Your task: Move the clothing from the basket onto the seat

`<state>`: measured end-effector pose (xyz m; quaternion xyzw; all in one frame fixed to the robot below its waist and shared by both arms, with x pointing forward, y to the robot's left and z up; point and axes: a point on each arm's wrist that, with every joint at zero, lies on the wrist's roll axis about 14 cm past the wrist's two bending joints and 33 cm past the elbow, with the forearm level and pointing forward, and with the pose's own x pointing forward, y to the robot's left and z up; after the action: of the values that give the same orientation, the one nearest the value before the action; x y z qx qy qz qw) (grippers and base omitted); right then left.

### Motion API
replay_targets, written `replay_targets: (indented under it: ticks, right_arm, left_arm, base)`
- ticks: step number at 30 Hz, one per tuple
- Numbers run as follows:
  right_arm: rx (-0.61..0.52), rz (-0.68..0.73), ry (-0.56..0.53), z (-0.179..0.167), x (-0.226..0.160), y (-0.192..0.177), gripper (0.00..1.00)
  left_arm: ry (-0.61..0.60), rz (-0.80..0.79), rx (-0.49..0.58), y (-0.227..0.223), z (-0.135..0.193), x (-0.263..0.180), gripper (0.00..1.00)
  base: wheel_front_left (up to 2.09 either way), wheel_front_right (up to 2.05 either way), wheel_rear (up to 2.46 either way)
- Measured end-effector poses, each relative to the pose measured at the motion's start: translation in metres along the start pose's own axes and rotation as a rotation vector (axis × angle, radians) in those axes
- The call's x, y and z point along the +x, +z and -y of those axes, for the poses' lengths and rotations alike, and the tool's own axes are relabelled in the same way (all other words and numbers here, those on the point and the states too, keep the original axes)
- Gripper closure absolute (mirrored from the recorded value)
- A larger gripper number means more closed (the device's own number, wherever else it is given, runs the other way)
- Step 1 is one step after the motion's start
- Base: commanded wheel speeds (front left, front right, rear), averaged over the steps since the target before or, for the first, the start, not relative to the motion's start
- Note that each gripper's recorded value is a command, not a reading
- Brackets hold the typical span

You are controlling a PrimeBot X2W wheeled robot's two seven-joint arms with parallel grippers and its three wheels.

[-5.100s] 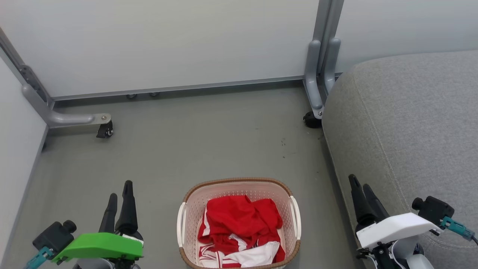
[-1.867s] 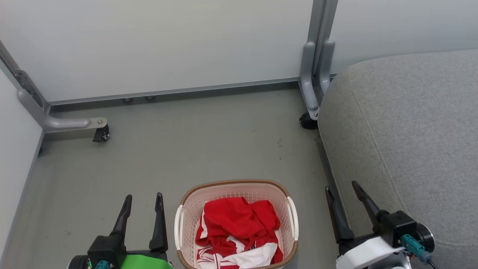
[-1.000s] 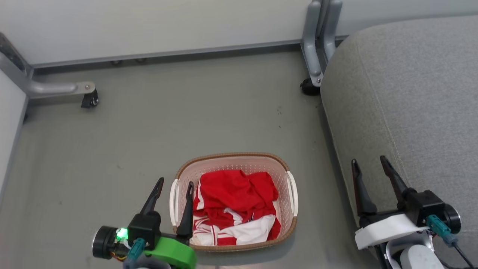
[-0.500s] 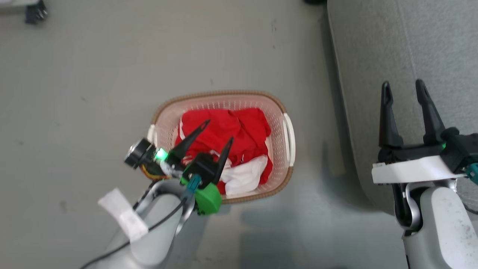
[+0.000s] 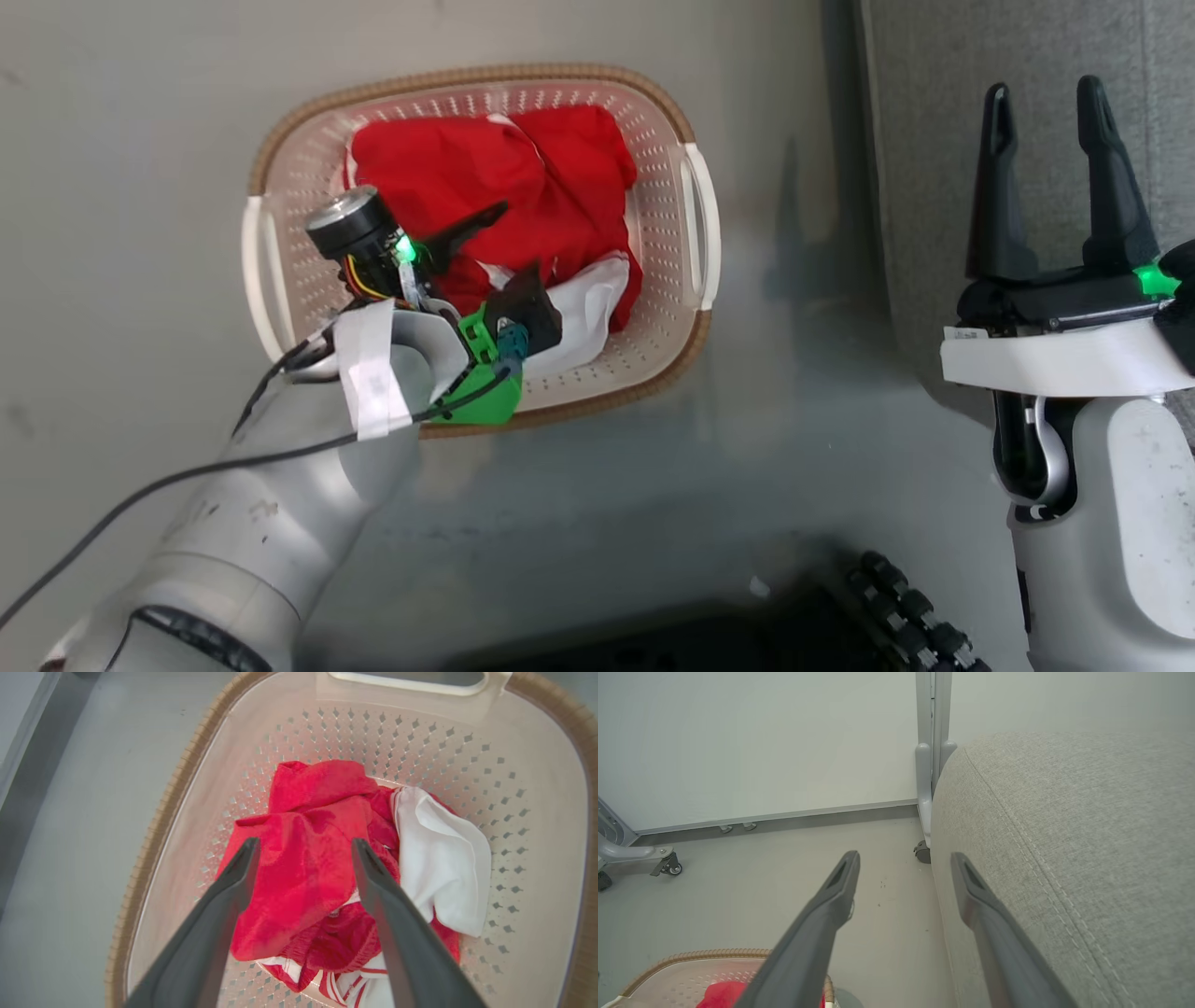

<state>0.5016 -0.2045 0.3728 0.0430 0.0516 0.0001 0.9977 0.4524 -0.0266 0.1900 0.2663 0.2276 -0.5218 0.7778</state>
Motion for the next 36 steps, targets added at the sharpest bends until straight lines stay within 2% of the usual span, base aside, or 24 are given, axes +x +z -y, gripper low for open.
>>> replay_targets:
  ticks: [4,9,21,22,23,31,36]
  right_arm:
    - [0.000,-0.047,-0.015,0.007,0.000,-0.022,0.00]
    - [-0.005,-0.073,-0.032,0.015,0.001,-0.036,0.00]
    - [-0.024,-0.126,-0.057,0.028,-0.001,-0.062,0.00]
    - [-0.025,-0.129,-0.057,0.029,-0.002,-0.063,0.00]
    - [-0.027,-0.133,-0.058,0.029,-0.002,-0.065,0.00]
    - [-0.010,-0.136,-0.045,0.023,-0.001,-0.066,0.00]
    - [-0.007,-0.115,-0.027,0.015,-0.003,-0.049,0.00]
  left_arm:
    - [-0.096,-0.110,0.022,-0.036,0.019,0.018,0.00]
    - [-0.163,-0.192,0.052,-0.060,0.033,0.036,0.00]
    - [-0.141,-0.264,0.100,-0.090,0.026,0.068,0.00]
    - [-0.139,-0.264,0.101,-0.091,0.027,0.070,0.53]
    - [-0.136,-0.260,0.101,-0.092,0.027,0.071,1.00]
    - [-0.094,-0.181,0.082,-0.078,0.019,0.067,1.00]
    - [-0.044,-0.149,-0.063,-0.062,0.029,0.047,1.00]
  base:
    - [0.00,0.00,0.00]
    - [0.00,0.00,0.00]
    - [0.00,0.00,0.00]
    - [0.00,0.00,0.00]
    - [0.00,0.00,0.00]
    - [0.00,0.00,0.00]
    - [0.00,0.00,0.00]
